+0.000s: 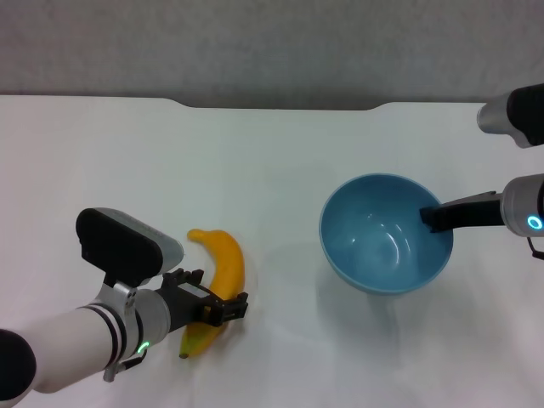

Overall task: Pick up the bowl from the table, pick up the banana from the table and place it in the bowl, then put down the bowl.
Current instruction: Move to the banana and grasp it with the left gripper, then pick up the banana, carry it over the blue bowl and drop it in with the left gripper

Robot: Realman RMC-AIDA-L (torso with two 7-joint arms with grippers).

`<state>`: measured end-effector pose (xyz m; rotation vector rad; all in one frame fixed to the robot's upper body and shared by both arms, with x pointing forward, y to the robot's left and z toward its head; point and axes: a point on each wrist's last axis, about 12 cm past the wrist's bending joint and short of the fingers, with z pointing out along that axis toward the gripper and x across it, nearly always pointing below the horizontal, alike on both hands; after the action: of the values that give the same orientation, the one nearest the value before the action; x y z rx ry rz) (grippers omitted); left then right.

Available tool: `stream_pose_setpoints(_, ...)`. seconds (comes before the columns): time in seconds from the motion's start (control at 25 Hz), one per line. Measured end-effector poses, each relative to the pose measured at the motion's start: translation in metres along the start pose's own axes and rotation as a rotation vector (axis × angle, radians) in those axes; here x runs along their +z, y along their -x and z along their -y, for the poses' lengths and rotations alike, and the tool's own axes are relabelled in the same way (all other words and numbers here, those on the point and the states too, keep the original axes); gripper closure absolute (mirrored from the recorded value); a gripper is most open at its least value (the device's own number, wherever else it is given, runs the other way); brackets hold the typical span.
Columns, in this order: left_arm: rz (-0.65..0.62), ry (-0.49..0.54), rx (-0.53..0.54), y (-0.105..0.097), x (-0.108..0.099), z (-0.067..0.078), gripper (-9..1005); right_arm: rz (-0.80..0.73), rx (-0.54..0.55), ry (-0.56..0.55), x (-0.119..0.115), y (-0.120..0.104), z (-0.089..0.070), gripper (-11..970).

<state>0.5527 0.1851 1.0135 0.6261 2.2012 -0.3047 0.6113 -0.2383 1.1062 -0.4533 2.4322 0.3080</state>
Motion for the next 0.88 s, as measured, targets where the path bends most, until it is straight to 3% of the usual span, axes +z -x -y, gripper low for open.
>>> stream_pose_setpoints(0.48,-0.020,0.007,-0.021,-0.0047,0.0010,-0.0030,140,0.001,-0.001,0.000,0.0000,0.0004,-0.0001,925)
stream_pose_setpoints(0.68,-0.018,0.009,-0.017,-0.0043,0.0010,-0.0034,382,0.000,-0.001,0.000,0.0000,0.0002,0.0000,926)
stream_pose_setpoints(0.88,0.005,0.029,0.007,-0.0016,-0.0002,-0.0046,480,0.000,-0.004,0.000,0.0001,-0.0004,0.0001,926)
